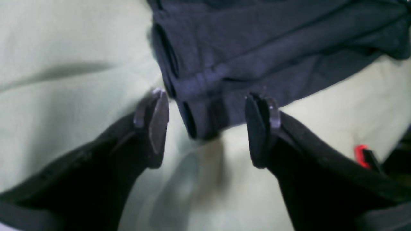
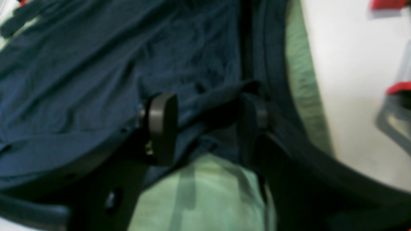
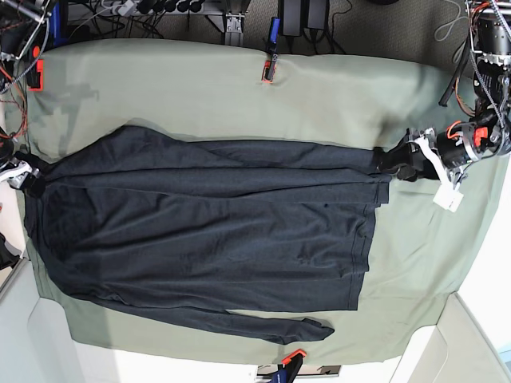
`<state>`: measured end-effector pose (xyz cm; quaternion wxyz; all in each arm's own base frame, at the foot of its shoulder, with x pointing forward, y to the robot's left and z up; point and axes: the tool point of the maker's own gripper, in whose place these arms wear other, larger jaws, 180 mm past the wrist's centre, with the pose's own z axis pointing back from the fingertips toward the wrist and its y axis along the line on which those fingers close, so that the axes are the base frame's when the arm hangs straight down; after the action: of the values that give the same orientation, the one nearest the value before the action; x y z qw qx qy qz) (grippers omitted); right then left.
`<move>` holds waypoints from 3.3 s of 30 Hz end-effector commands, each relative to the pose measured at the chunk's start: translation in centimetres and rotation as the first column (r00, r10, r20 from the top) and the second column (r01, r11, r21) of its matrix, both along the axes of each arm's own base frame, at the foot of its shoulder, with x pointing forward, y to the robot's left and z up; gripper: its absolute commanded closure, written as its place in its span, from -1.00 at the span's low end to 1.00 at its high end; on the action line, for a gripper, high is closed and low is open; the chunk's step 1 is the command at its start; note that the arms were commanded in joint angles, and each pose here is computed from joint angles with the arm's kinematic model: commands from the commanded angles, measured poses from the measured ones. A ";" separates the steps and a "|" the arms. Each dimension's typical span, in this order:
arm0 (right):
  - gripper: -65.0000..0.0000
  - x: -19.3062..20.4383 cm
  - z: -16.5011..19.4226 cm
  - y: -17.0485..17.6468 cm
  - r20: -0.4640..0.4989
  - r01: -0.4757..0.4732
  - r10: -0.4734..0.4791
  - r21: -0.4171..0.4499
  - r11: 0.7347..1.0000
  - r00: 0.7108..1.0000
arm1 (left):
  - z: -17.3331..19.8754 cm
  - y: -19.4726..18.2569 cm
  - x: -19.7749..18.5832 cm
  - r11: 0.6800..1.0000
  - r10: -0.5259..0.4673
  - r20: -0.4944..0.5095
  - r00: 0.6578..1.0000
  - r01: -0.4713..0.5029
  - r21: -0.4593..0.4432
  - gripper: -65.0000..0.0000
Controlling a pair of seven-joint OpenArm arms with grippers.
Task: Fold the T-shirt properly
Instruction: 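Drag the grasped sleeve cuff with the left gripper across the shirt body, then release the sleeve and regrasp the shirt side edge with the left gripper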
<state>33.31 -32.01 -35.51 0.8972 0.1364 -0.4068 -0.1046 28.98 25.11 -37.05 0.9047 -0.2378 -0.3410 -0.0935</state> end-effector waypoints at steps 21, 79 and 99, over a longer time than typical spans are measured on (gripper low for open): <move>0.07 -2.5 -0.4 -3.9 -0.003 0.121 -0.123 -0.161 0.980 0.992 | -1.4 -0.6 0.7 0.992 0.039 0.108 0.993 -0.051 0.111 -0.23; 1.00 4.8 1.7 -5.8 0.089 0.142 -0.134 -0.090 0.986 0.987 | 6.0 2.6 10.8 0.940 -0.106 0.247 0.963 0.017 0.340 1.00; 0.13 6.4 1.0 -3.1 0.081 0.067 -0.063 -0.058 0.996 0.995 | 5.5 -0.9 13.5 1.000 -0.009 0.167 0.986 0.006 0.015 -0.03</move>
<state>38.09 -33.84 -37.65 0.8991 0.1086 -0.4058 -0.1233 40.90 23.25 -34.51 0.8907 -0.2300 -0.3747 -0.1157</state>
